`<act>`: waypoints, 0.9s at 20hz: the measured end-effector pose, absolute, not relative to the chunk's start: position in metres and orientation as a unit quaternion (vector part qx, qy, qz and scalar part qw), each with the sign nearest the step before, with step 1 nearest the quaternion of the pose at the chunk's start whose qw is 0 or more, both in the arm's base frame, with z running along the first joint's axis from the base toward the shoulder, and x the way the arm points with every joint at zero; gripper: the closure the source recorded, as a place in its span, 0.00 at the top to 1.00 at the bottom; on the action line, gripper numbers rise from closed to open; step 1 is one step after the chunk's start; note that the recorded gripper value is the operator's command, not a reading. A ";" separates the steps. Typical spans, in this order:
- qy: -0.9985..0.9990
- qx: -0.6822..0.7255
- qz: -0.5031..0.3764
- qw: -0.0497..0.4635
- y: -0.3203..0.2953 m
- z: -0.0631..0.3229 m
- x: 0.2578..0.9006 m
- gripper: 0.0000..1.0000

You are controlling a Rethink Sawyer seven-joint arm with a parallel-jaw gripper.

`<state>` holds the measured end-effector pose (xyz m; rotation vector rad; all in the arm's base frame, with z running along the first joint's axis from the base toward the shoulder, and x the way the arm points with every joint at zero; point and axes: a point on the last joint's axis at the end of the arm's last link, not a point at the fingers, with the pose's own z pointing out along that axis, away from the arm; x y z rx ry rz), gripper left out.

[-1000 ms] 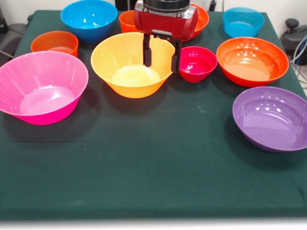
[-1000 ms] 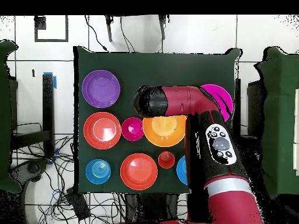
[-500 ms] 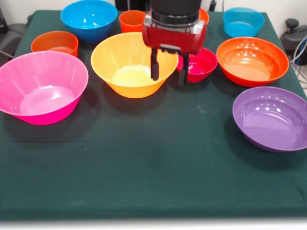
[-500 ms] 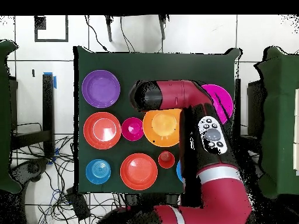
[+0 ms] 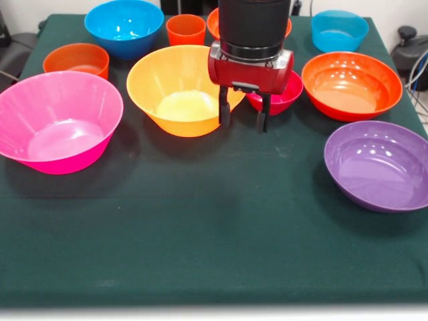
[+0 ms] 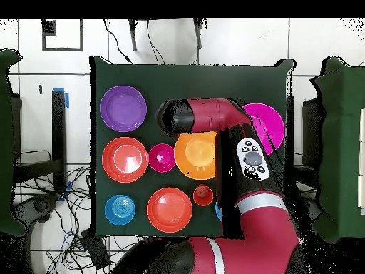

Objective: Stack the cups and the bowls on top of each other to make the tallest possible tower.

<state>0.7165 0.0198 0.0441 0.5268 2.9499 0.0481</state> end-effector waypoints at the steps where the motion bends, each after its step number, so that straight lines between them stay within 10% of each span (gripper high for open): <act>1: 0.982 0.176 0.016 0.070 0.020 0.042 0.715 1.00; 18: 0.982 0.176 0.001 0.072 0.012 0.087 0.723 1.00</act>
